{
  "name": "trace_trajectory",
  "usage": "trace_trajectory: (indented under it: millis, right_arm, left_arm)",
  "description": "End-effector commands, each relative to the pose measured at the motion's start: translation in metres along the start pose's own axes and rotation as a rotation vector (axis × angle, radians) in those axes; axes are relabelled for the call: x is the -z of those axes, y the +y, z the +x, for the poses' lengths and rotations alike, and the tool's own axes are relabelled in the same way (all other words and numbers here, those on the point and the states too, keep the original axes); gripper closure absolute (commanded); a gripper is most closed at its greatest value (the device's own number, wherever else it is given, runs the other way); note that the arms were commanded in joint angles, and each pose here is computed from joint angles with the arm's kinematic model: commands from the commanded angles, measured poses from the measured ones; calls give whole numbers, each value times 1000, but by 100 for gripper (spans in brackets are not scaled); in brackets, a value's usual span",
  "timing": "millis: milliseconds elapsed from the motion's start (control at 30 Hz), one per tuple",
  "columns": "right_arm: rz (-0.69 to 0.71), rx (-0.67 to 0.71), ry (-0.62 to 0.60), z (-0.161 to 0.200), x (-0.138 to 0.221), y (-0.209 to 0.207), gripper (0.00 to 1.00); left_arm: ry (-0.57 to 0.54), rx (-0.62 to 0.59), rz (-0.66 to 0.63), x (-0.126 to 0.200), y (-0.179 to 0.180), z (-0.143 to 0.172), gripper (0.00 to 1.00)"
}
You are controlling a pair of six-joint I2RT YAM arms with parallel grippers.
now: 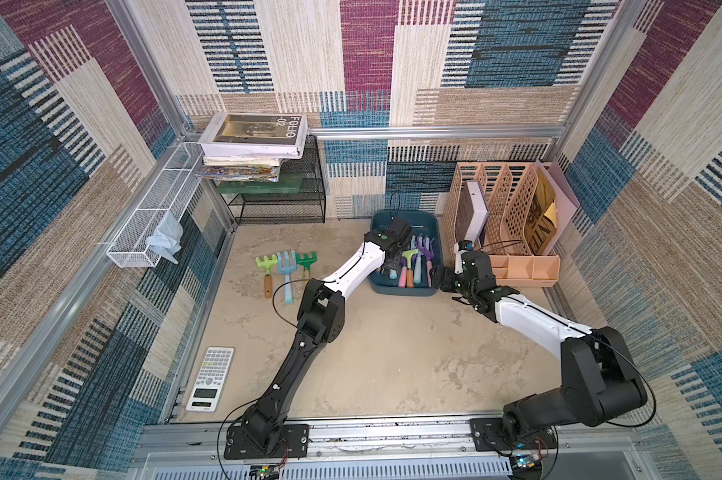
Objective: Take the hand rake out of the storage box
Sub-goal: Pick up the rake from the storage box.
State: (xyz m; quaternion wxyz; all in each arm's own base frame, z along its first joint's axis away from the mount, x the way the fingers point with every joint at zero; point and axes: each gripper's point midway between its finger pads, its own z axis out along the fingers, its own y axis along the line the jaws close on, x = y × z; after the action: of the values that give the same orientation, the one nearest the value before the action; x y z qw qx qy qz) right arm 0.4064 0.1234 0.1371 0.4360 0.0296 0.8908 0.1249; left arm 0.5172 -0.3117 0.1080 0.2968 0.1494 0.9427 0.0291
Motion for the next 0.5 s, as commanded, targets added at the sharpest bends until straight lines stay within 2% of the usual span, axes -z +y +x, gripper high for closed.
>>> trace_trajectory:
  millis: [0, 133, 267, 333, 467]
  right_arm:
    - [-12, -8, -20, -6, 0, 3, 4]
    - [-19, -11, -21, -6, 1, 4, 4]
    - [-31, -14, -21, -6, 1, 5, 4]
    - [-36, -13, -21, -6, 2, 7, 4]
    - [-38, -13, -23, -7, 3, 8, 5]
  left_arm:
    - [-61, -29, -35, 40, 8, -15, 95]
    - [-68, 0, -113, 76, 31, -8, 100]
    - [-63, 82, -270, 98, 80, 18, 100]
    - [-51, 135, -277, 95, 99, 34, 100]
    - [31, 240, -209, 64, 122, 78, 100]
